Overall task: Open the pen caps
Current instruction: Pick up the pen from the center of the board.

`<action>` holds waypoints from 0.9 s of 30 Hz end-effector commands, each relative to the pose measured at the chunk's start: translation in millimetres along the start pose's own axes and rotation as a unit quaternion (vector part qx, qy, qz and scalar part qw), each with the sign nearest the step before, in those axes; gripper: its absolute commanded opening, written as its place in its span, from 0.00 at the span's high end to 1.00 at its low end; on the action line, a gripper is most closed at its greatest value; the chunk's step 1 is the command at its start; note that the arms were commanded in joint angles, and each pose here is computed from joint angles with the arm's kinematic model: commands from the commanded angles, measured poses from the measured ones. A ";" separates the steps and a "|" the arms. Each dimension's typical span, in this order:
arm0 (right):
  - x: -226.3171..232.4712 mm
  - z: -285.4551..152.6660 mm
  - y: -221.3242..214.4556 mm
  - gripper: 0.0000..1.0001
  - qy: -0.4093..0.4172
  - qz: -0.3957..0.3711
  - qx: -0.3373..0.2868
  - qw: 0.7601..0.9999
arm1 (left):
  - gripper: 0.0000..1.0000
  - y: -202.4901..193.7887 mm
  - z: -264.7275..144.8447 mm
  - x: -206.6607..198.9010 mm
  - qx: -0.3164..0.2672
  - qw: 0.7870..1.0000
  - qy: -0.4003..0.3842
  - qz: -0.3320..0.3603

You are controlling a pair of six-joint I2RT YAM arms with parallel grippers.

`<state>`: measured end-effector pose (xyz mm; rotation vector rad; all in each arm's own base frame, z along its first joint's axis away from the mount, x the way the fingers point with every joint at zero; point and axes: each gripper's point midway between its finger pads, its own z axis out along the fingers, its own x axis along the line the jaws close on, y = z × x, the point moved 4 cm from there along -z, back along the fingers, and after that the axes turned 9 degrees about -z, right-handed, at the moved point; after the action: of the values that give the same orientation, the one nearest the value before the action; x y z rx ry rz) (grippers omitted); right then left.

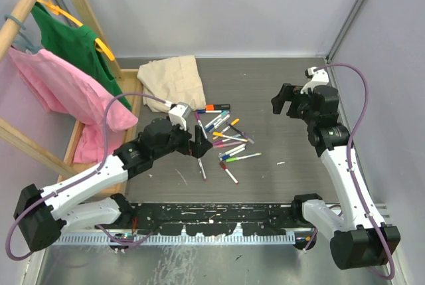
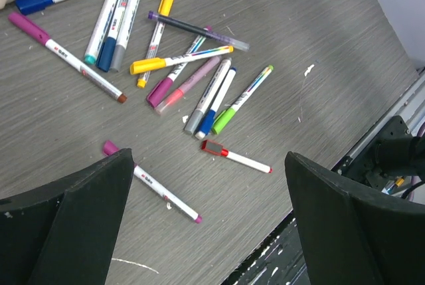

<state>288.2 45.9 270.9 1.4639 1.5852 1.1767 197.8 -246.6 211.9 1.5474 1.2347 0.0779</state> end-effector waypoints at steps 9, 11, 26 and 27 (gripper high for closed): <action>30.7 -7.4 19.3 0.00 0.144 -0.118 -0.038 0.982 | 0.02 7.9 -9.1 -4.6 -0.058 0.997 -0.050 -0.031; 42.7 -8.9 12.0 0.00 0.207 -0.166 -0.037 0.964 | 0.02 3.6 -7.7 -1.9 -0.059 0.996 -0.049 -0.038; 45.4 -1.3 -38.4 0.00 0.267 -0.211 0.015 0.940 | 0.02 -35.3 -1.2 50.1 -0.056 0.987 0.076 -0.134; 44.3 -1.7 -38.9 0.00 0.264 -0.216 0.015 0.940 | 0.02 -36.4 -1.6 56.6 -0.053 0.984 0.102 -0.134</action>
<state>264.4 95.7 233.7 0.8765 2.1609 1.3937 186.1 -220.7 152.1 1.3740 1.4665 0.0276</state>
